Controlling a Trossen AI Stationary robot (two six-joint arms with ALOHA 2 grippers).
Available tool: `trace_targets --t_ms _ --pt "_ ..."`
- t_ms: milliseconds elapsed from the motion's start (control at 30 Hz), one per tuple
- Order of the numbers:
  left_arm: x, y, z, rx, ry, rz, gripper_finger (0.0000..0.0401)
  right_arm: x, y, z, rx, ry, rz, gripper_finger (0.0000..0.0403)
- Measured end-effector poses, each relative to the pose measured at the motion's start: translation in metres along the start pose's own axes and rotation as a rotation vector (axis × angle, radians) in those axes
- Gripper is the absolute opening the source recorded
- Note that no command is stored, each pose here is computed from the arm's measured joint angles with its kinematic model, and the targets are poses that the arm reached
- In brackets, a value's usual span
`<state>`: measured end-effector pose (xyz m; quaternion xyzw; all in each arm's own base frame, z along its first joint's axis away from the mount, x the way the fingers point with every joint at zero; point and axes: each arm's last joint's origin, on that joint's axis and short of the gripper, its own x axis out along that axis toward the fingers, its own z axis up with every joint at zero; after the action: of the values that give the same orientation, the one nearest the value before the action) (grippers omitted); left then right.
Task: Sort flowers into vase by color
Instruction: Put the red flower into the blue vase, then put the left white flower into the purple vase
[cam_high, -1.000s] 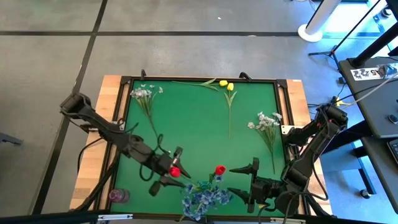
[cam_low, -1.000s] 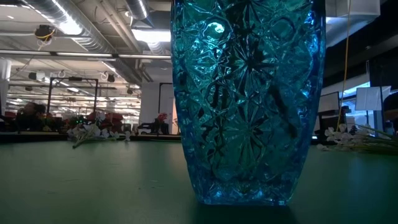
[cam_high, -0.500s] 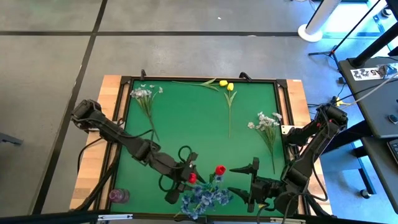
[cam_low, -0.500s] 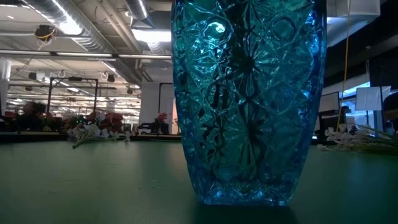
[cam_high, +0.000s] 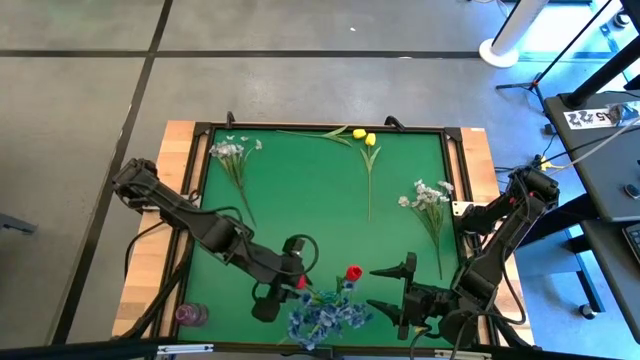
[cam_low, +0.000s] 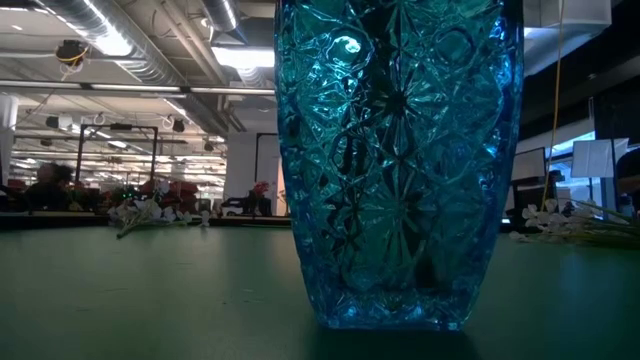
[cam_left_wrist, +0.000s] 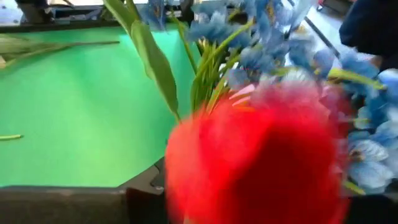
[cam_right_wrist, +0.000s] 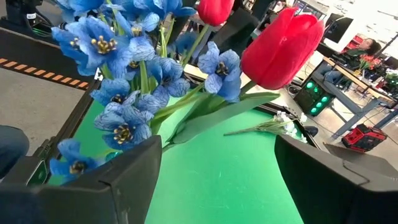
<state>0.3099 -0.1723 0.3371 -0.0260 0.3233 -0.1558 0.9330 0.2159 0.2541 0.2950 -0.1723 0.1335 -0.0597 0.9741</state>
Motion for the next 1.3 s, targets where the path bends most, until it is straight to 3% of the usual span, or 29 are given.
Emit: trace_targets --t_ms 367,533,633,800,967,1133,1300 --pt "-0.004 0.007 -0.015 0.026 0.144 0.112 0.0157 0.000 0.000 0.000 0.000 0.000 0.000 0.0312" --pt "-0.025 0.008 -0.010 0.016 0.105 0.132 0.0157 0.000 0.000 0.000 -0.001 0.000 0.000 0.0312" --pt "-0.044 0.013 -0.011 -0.016 0.099 0.215 0.0157 0.000 0.000 0.000 -0.002 0.001 0.000 0.0312" --pt "-0.076 0.027 -0.021 -0.120 0.122 0.455 0.0157 0.000 0.000 0.000 -0.001 0.002 0.001 0.0312" --pt "-0.093 0.060 -0.043 -0.400 0.149 0.870 0.0157 0.000 0.000 -0.001 -0.008 0.007 0.000 0.0312" --pt "-0.080 0.110 -0.084 -0.709 0.211 1.148 0.0157 0.000 0.000 -0.001 -0.010 0.008 0.000 0.0312" --pt "-0.062 0.164 -0.145 -0.929 0.269 1.351 0.0157 0.000 0.000 -0.002 -0.011 0.010 0.000 0.0312"
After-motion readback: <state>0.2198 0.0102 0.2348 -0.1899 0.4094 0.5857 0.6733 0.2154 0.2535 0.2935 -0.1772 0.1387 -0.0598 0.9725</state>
